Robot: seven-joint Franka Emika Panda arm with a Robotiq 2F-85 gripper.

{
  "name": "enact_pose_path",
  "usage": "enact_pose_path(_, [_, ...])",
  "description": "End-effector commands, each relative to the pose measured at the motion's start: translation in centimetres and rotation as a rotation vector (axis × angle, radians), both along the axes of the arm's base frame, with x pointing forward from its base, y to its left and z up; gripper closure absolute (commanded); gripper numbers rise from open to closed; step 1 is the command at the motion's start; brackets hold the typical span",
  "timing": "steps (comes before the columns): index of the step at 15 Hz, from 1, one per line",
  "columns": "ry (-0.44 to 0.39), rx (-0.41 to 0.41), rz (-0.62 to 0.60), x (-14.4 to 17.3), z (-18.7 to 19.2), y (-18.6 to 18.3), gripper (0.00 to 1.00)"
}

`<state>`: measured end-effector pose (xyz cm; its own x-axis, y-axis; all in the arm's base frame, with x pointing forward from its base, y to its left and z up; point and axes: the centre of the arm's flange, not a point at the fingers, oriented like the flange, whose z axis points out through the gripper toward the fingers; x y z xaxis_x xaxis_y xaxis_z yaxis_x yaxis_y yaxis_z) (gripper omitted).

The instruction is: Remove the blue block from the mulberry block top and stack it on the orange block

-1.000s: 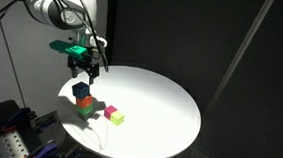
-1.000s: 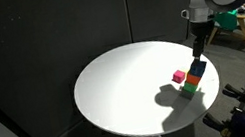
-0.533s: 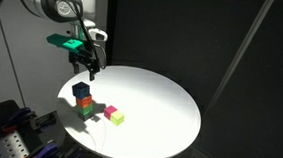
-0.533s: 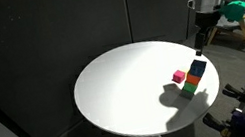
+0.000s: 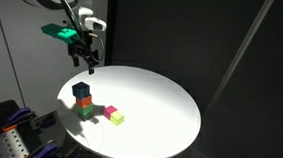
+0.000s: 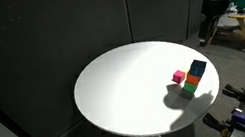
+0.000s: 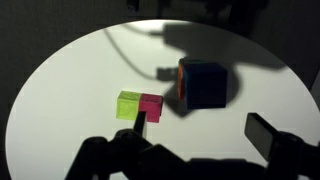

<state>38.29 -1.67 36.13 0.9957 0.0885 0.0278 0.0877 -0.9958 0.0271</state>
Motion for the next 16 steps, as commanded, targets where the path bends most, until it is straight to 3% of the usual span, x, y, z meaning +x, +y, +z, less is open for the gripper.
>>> enact_pose_path(1, [0.019, 0.009, 0.0, -1.5, 2.4, -0.4, 0.0])
enact_pose_path(7, [0.092, 0.015, 0.028, -2.3, 3.1, -0.6, 0.0])
enact_pose_path(16, [0.085, 0.007, 0.016, -2.2, 2.2, -0.4, 0.0])
